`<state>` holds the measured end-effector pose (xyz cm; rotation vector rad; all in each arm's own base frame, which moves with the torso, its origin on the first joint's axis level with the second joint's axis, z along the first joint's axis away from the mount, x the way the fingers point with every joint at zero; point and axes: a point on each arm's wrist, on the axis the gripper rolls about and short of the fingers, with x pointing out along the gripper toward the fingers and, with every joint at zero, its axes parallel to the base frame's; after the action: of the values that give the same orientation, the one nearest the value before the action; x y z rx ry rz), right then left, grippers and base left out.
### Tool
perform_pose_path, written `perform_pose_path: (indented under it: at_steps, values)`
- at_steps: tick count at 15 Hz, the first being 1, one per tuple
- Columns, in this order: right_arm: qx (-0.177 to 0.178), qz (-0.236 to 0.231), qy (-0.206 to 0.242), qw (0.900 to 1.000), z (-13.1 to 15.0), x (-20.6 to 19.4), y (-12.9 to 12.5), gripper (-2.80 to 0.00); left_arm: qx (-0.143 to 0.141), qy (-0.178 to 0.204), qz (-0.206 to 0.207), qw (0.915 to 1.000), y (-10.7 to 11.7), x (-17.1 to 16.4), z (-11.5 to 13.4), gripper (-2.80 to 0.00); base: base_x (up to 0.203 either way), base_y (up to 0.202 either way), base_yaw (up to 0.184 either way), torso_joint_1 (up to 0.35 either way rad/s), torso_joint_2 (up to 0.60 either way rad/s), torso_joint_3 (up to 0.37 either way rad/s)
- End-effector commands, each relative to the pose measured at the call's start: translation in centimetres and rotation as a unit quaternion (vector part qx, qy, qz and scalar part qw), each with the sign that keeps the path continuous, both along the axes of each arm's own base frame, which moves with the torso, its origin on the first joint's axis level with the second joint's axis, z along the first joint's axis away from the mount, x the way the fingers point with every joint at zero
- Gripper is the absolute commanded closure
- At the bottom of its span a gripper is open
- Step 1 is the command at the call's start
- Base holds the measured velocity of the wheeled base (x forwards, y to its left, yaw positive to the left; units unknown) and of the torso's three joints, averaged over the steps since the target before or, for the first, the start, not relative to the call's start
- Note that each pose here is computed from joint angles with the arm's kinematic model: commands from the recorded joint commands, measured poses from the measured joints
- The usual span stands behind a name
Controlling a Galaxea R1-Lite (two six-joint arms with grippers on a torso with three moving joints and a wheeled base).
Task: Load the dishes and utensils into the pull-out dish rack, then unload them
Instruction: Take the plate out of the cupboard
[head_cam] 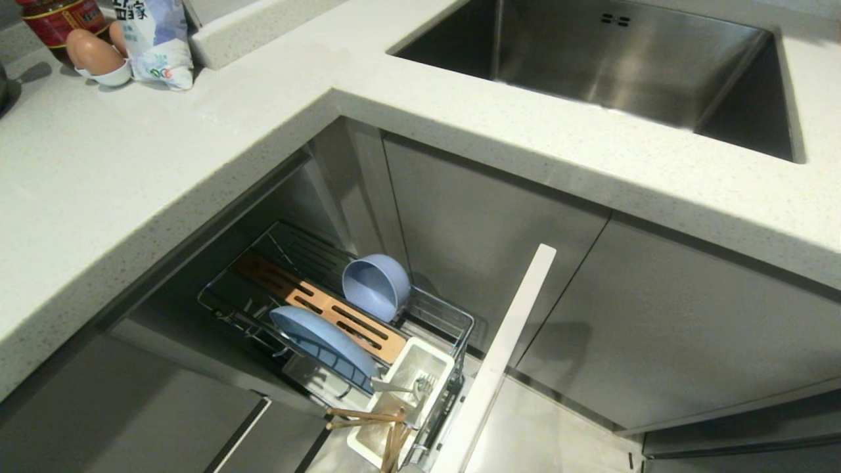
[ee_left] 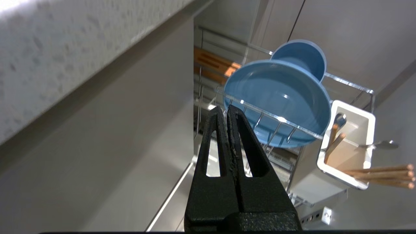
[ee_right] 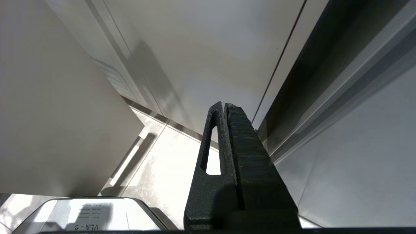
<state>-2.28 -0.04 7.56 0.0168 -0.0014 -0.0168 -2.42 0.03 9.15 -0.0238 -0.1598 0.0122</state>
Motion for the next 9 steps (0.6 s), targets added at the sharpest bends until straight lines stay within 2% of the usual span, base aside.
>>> perform_pose_path:
  at_steps: [1,9]
  values:
    - [0.0,0.0,0.0,1.0,0.0,0.0,0.0,0.0,0.001,0.024,0.001,0.9997,0.0,0.37,-1.16,0.0,0.0,0.0,0.0,0.0,0.0,0.0]
    - [0.0,0.0,0.0,1.0,0.0,0.0,0.0,0.0,0.001,0.032,0.001,0.9995,0.0,0.39,-1.34,0.0,0.0,0.0,0.0,0.0,0.0,0.0]
